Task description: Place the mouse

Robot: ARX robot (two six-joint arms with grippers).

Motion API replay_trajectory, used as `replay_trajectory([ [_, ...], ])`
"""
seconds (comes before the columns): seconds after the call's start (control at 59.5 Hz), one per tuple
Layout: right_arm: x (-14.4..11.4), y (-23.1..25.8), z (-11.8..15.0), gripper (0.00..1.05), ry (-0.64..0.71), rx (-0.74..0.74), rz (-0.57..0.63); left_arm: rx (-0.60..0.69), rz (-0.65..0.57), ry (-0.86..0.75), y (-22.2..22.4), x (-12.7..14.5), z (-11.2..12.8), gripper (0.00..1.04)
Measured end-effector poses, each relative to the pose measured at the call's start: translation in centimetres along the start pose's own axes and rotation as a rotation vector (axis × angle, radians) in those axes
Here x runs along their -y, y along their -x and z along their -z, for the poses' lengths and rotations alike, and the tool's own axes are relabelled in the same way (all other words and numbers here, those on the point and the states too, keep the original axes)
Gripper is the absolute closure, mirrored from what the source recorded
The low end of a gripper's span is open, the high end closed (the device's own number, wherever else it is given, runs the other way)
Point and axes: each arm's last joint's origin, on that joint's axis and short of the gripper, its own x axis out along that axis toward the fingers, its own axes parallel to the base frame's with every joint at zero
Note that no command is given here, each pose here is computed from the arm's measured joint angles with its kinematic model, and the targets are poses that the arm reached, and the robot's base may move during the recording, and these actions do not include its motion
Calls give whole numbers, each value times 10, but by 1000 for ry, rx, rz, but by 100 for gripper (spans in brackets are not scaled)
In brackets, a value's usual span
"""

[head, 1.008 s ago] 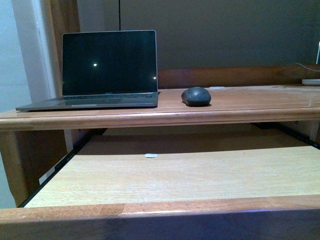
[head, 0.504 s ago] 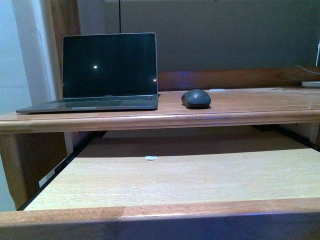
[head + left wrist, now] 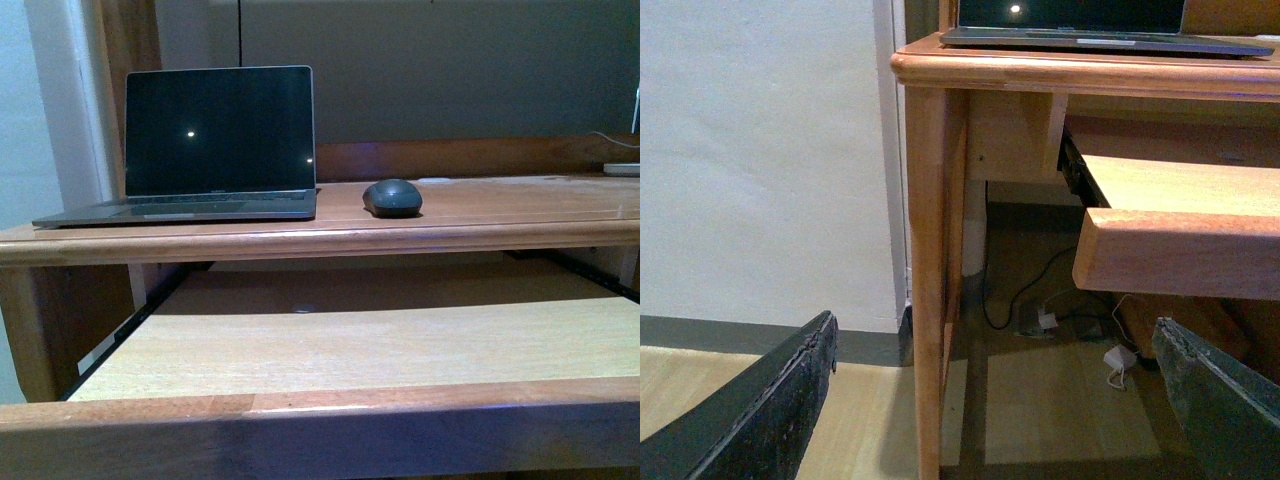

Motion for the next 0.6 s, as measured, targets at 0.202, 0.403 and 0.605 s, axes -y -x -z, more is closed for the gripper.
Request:
replay_trajectory([
  [0.202,-1,-40,-16,7,8,14,61,0,0,0,0,0,0,8],
  [0.403,-5,-81,-28,7,23,1,112,0,0,0,0,0,0,8],
  [0.605,-4,-122,-42,7,30,1,190,0,0,0,0,0,0,8],
])
